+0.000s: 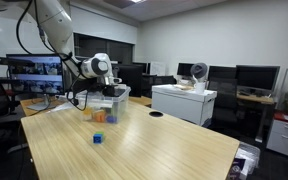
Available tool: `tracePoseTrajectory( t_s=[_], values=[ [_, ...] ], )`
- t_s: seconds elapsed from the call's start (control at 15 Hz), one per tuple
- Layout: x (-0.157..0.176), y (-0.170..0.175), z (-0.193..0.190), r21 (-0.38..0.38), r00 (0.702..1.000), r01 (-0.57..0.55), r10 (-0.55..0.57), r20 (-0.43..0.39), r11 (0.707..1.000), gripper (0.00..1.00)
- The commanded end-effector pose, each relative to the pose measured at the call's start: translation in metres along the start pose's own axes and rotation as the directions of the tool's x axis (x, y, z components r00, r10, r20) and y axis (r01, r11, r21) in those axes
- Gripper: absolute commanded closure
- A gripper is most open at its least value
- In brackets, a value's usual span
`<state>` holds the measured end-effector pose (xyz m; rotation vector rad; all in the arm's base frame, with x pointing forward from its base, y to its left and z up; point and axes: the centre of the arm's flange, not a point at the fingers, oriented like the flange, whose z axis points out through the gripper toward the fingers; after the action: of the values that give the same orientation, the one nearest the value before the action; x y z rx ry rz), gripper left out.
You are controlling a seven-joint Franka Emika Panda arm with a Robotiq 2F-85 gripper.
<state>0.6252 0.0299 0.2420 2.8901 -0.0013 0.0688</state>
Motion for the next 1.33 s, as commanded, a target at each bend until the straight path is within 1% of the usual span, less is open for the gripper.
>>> tracePoseTrajectory(
  t_s=[0.0, 0.33, 0.6, 0.67, 0.73, 0.87, 1.07, 1.27],
  values=[
    [0.011, -0.001, 0.003, -0.004, 1.0, 0.019, -0.019, -0.024, 1.0, 0.0],
    [0.021, 0.002, -0.003, -0.008, 0.999, 0.021, -0.021, -0.046, 1.0, 0.0],
    [0.022, 0.002, -0.006, -0.004, 0.998, 0.02, -0.02, -0.053, 1.0, 0.0],
    [0.022, 0.002, -0.006, -0.001, 0.998, 0.022, -0.022, -0.053, 1.0, 0.16],
    [0.021, 0.002, -0.006, 0.002, 0.998, 0.022, -0.022, -0.053, 1.0, 0.26],
    [0.019, 0.001, -0.005, 0.003, 0.998, 0.021, -0.021, -0.051, 1.0, 0.44],
    [0.017, 0.001, -0.005, 0.008, 0.998, 0.023, -0.023, -0.05, 1.0, 0.66],
    [0.016, 0.0, -0.004, 0.011, 0.998, 0.027, -0.026, -0.048, 1.0, 0.68]
  ],
)
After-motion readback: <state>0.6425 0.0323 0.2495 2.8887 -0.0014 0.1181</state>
